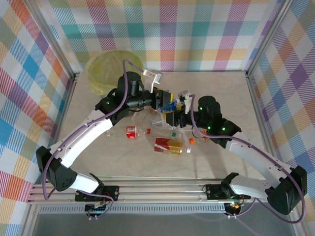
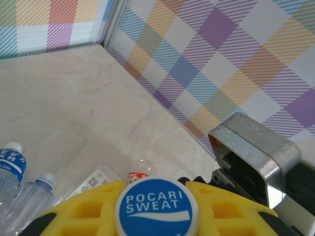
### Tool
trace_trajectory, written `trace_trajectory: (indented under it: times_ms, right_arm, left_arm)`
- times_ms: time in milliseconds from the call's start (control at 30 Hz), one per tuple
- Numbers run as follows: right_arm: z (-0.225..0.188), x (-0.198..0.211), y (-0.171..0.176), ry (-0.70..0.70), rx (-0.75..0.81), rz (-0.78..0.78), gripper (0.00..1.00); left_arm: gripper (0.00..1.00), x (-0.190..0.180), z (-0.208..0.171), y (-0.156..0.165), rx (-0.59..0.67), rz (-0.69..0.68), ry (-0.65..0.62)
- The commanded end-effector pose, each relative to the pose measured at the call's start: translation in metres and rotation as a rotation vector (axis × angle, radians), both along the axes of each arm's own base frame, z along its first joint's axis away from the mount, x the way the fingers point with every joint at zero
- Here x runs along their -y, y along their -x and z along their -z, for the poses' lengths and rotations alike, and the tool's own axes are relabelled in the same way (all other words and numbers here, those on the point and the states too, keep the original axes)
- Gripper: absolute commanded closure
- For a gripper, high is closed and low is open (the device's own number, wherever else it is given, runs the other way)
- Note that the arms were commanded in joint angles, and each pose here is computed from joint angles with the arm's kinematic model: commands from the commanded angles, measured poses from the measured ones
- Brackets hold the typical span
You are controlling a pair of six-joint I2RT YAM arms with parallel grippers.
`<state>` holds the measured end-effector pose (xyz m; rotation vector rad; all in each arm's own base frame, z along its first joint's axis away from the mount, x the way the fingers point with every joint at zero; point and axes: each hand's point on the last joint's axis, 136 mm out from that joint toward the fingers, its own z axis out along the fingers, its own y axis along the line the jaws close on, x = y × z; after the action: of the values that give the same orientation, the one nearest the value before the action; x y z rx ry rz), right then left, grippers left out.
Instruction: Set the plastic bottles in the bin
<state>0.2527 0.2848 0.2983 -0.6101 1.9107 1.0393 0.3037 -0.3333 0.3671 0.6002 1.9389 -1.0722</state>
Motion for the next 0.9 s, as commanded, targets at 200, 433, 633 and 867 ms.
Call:
trace_trajectory:
  times_ms: [200, 433, 633, 867]
  right_arm:
    - [-0.018, 0.02, -0.006, 0.067, -0.029, 0.137, 0.0]
    - [-0.028, 0.052, 0.002, 0.081, -0.121, 0.279, 0.0]
    - [0.009, 0.125, -0.015, 0.284, -0.26, 0.659, 0.0]
    - [0.061, 0.158, -0.026, 0.311, -0.478, 0.78, 0.0]
  left_arm:
    - [0.94, -0.038, -0.045, -0.016, 0.14, -0.177, -0.025]
    - [0.98, -0.098, -0.084, -0.049, 0.277, -0.382, -0.11]
    - [0.99, -0.153, -0.139, -0.08, 0.431, -0.558, -0.167]
    - [0.99, -0.205, -0.154, -0.134, 0.504, -0.722, -0.28]
